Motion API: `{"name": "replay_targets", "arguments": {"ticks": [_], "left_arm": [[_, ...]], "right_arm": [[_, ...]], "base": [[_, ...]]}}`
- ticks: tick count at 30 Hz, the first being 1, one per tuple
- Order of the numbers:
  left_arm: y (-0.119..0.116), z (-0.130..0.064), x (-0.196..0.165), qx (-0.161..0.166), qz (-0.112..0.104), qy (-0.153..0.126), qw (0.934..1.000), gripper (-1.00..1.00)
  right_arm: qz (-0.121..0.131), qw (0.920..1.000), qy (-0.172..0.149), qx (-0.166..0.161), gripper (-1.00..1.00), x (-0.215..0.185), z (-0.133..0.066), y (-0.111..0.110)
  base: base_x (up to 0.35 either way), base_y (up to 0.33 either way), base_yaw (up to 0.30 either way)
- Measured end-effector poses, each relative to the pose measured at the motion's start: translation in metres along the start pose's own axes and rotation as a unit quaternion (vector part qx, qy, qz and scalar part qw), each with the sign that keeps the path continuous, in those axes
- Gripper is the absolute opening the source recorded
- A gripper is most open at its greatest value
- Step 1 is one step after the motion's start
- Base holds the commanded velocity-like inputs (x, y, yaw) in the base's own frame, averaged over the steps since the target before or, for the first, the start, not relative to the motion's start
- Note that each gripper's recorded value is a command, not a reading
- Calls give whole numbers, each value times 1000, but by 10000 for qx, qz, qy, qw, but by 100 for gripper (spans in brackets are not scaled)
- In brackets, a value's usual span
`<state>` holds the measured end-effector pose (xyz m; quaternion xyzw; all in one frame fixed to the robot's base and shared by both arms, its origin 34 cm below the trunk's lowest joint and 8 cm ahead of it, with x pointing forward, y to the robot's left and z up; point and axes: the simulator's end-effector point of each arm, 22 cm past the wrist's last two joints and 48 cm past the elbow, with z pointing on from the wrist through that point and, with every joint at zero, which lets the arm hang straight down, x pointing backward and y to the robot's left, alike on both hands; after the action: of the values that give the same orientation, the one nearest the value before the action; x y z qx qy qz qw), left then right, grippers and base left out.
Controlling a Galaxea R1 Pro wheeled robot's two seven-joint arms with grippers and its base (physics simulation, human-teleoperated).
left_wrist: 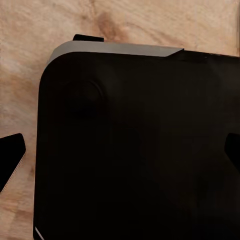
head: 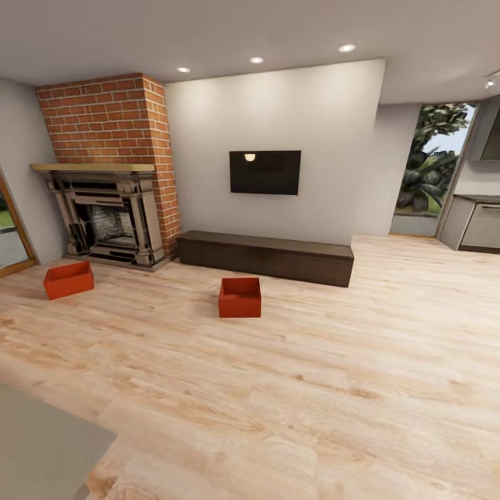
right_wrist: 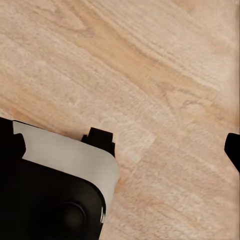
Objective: Move the two storage containers from the living room to the garage. In the garage, place one container on the floor and stack the other container on top of it (either order is fine).
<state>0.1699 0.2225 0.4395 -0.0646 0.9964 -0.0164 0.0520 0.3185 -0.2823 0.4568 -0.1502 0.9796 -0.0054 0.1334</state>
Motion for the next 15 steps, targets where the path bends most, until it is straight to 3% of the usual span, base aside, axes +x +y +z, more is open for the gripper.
{"name": "replay_targets", "arguments": {"ticks": [15], "left_arm": [[0,0,0,-1,0,4,10000,100]], "right_arm": [[0,10000,5,1,100,0,0,0]], "base": [[322,0,0]]}}
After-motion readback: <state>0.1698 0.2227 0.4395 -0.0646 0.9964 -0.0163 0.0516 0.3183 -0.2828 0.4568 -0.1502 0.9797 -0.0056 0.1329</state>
